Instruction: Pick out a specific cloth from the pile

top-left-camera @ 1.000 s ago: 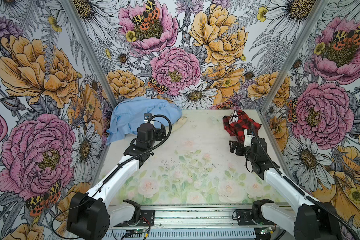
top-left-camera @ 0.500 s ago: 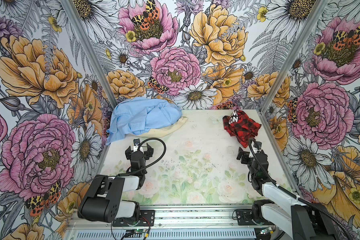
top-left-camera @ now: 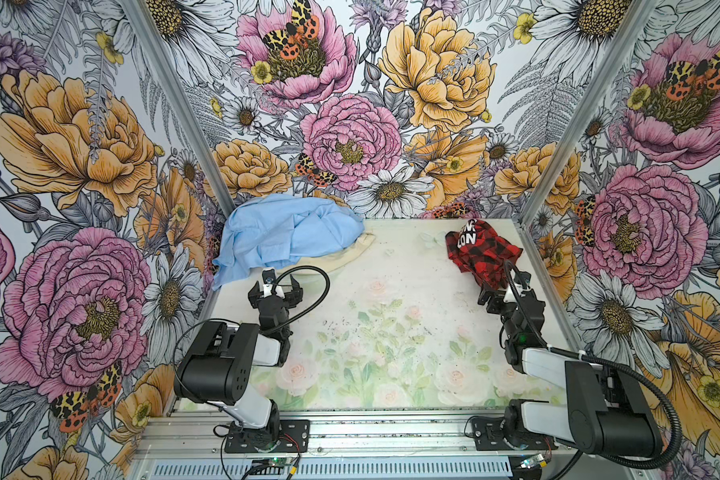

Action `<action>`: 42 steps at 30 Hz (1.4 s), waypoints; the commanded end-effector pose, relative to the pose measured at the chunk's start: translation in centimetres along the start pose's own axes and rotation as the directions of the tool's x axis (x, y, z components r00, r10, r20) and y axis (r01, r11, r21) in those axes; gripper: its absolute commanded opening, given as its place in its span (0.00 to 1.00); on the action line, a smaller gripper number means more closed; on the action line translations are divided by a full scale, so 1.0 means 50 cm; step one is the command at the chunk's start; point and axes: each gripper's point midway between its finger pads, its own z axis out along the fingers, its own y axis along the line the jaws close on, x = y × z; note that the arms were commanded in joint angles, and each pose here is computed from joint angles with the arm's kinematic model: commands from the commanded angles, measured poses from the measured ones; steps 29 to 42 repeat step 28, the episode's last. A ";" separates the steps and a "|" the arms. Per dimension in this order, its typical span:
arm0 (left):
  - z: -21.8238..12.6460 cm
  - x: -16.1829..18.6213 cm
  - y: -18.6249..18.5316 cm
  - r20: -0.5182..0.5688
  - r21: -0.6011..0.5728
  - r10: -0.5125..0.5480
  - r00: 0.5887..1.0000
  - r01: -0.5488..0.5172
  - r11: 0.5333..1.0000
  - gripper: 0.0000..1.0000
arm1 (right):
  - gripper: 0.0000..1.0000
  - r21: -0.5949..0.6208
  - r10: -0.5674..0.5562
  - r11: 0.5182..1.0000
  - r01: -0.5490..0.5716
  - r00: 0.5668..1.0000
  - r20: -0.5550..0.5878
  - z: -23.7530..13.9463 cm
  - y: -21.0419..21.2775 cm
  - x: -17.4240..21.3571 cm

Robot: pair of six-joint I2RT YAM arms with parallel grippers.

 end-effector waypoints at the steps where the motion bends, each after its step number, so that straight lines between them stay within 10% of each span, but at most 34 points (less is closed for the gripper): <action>1: 0.003 -0.003 0.000 -0.009 -0.003 -0.010 1.000 0.010 1.000 0.99 | 1.00 0.058 -0.003 0.998 -0.001 0.997 0.071 -0.005 -0.020 -0.025; 42: 0.005 -0.003 0.001 -0.014 -0.002 -0.012 1.000 0.012 1.000 0.99 | 1.00 -0.062 -0.086 0.995 0.082 0.994 -0.067 0.087 0.029 0.035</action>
